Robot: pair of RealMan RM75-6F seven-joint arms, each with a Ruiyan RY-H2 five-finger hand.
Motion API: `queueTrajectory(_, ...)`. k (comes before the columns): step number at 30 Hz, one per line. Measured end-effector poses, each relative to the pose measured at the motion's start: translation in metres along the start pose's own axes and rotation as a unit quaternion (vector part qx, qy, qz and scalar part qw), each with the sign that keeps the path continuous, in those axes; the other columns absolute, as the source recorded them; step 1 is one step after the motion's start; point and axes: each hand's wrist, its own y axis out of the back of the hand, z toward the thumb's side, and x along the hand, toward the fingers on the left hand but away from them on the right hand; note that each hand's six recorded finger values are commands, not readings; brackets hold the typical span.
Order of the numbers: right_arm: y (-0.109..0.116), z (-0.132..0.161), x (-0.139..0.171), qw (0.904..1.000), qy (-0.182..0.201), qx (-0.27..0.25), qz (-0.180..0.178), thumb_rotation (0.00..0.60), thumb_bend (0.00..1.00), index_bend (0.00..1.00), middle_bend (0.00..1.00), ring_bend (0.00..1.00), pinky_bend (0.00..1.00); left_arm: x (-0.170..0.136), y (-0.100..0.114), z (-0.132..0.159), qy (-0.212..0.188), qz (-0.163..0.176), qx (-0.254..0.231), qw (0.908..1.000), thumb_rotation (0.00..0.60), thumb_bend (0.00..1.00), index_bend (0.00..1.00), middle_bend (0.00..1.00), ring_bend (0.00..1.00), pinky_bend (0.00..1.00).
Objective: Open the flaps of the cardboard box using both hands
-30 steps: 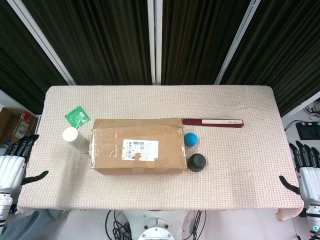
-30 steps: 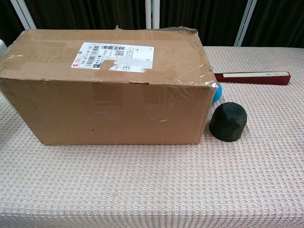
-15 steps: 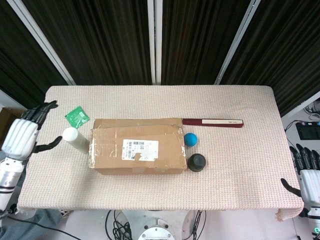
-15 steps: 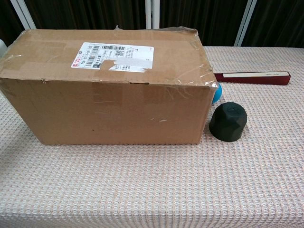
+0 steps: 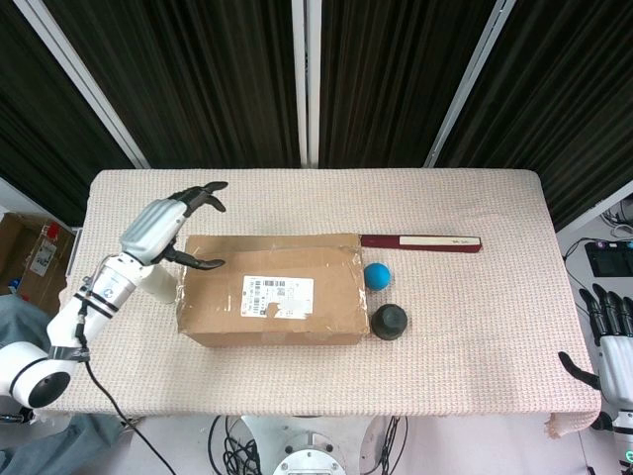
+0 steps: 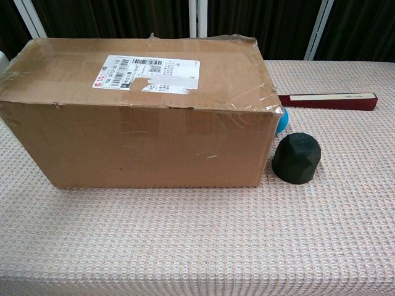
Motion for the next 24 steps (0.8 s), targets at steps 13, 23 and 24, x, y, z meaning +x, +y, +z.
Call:
queueTrajectory(13, 0.0, -0.006, -0.003, 1.0, -0.005, -0.007, -0.004, 0.6, 0.12, 0.0, 0.0, 0.0, 0.0, 0.015, -0.028, -0.006, 0.038, -0.096, -0.018, 0.9945, 0.322, 0.0, 0.12, 0.35, 0.15, 0.2)
queueTrajectory(23, -0.003, -0.006, -0.005, 1.0, -0.005, -0.008, -0.002, 0.6, 0.12, 0.0, 0.0, 0.0, 0.0, 0.013, -0.036, -0.016, 0.056, -0.129, 0.002, 0.9901, 0.286, 0.0, 0.13, 0.34, 0.15, 0.2)
queueTrajectory(24, -0.003, -0.006, -0.005, 1.0, -0.005, -0.008, -0.002, 0.6, 0.12, 0.0, 0.0, 0.0, 0.0, 0.013, -0.037, -0.017, 0.059, -0.132, 0.004, 0.9895, 0.286, 0.0, 0.13, 0.34, 0.15, 0.2)
